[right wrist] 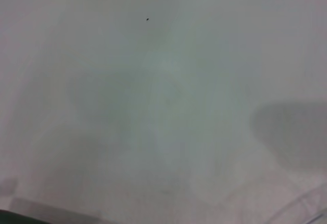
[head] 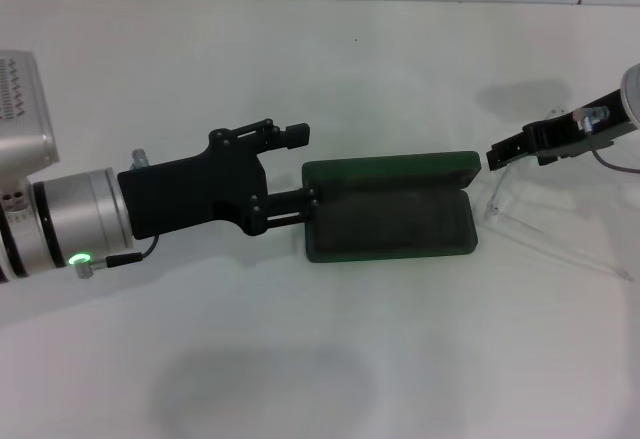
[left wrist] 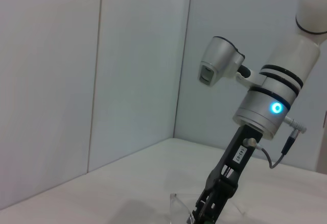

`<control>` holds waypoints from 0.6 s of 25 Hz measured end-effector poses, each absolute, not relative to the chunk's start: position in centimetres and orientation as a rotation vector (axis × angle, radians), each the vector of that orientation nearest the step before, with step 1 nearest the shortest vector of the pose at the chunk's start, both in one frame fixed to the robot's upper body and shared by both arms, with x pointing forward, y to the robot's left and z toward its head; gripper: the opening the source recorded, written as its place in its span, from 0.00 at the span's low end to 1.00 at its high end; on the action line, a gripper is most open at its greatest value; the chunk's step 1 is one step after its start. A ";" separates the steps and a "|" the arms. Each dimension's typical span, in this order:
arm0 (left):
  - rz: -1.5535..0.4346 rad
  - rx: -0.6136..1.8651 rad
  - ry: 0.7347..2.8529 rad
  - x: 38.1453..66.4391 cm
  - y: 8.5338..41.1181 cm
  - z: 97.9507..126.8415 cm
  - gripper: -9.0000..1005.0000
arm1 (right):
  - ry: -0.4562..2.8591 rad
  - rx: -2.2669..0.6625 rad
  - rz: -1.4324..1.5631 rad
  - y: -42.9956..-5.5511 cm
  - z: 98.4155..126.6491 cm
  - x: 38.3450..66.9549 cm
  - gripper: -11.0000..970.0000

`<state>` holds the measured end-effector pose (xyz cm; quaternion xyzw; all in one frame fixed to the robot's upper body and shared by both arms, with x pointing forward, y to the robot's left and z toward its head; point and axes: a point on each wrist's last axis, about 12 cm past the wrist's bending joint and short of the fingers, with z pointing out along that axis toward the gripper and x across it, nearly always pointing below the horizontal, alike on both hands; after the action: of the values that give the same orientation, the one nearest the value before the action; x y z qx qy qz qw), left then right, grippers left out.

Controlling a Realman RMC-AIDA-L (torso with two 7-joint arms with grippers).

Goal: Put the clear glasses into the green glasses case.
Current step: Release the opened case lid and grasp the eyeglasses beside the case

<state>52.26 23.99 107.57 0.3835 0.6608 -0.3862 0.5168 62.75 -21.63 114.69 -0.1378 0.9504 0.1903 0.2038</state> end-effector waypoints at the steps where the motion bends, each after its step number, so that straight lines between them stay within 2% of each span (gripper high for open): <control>1: -0.927 0.922 1.587 52.3 24.0 107.6 0.77 | 2.651 -0.382 0.533 -21.6 114.6 62.8 0.78; 15: -0.921 0.930 1.587 52.3 24.1 107.6 0.77 | 2.646 -0.370 0.544 -21.6 114.6 63.0 0.77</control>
<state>52.29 24.06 107.57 0.3873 0.6607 -0.3835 0.5162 62.97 -21.64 114.61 -0.1328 0.9497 0.1951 0.2059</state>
